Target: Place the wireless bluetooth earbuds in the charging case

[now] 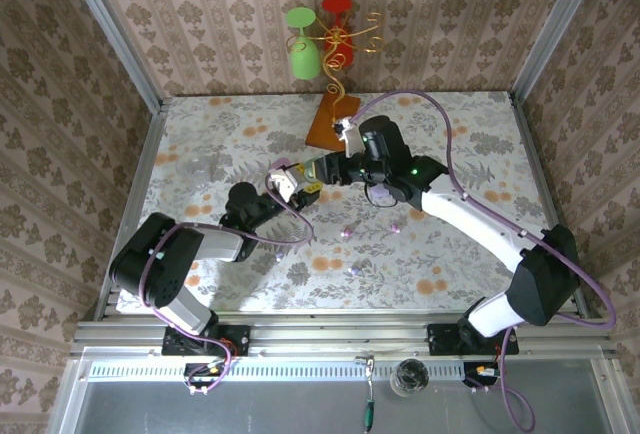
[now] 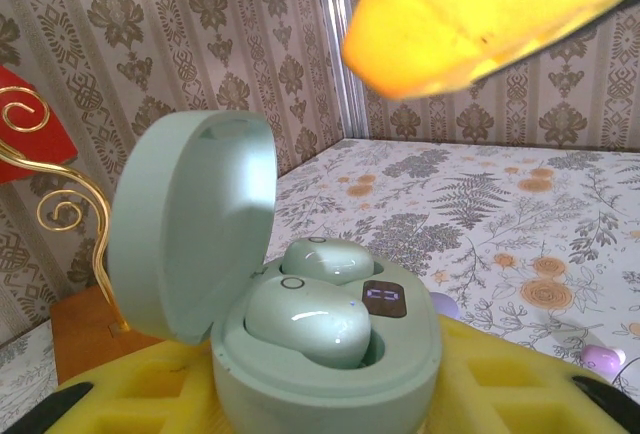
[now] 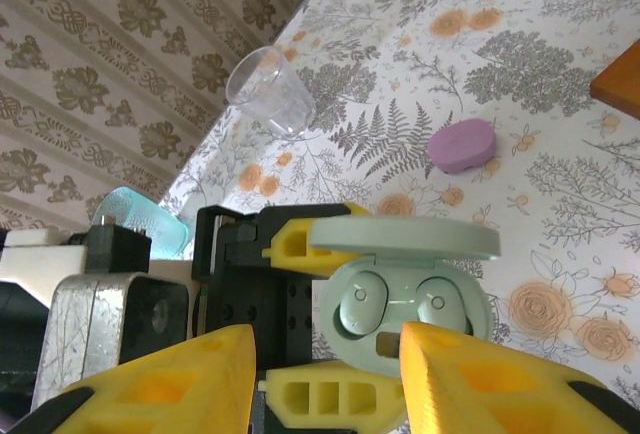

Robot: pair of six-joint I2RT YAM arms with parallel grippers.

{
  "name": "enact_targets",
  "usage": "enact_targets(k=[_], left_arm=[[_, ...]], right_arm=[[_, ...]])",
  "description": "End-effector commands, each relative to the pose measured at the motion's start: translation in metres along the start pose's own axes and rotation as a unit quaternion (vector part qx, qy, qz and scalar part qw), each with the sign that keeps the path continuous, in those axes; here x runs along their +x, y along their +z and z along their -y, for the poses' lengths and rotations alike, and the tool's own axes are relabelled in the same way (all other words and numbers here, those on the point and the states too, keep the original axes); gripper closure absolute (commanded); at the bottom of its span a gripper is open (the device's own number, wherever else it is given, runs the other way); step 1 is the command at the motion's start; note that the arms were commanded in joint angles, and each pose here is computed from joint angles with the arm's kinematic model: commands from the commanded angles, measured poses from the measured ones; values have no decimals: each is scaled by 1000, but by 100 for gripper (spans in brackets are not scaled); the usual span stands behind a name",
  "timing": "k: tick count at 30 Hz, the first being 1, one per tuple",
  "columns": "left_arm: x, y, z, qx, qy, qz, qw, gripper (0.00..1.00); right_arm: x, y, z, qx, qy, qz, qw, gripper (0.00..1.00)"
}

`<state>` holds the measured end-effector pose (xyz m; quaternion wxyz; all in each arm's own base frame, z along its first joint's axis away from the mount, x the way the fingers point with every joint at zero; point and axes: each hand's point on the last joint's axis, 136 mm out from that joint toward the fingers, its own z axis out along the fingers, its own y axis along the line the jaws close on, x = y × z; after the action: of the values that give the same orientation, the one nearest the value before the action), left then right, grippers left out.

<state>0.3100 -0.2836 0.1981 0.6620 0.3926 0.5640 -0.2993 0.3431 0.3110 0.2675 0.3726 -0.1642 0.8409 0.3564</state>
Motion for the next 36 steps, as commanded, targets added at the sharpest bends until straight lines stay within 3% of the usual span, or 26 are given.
enact_targets(k=[1, 12, 26, 30, 36], left_arm=[[-10, -5, 6, 11, 10, 17, 1000, 57], [-14, -6, 11, 25, 9, 22, 999, 59], [-17, -2, 9, 35, -13, 27, 999, 59], [-20, -1, 10, 42, -21, 31, 998, 59], [-33, 0, 11, 51, -36, 45, 997, 58]], right_arm=[[-22, -3, -9, -11, -16, 17, 1000, 57], [-16, 36, -11, -41, -18, -55, 998, 59], [-5, 6, -2, -19, -10, -40, 999, 54], [-13, -3, 16, -4, 35, 2, 999, 43], [-5, -7, 28, -87, 144, 0, 986, 26]])
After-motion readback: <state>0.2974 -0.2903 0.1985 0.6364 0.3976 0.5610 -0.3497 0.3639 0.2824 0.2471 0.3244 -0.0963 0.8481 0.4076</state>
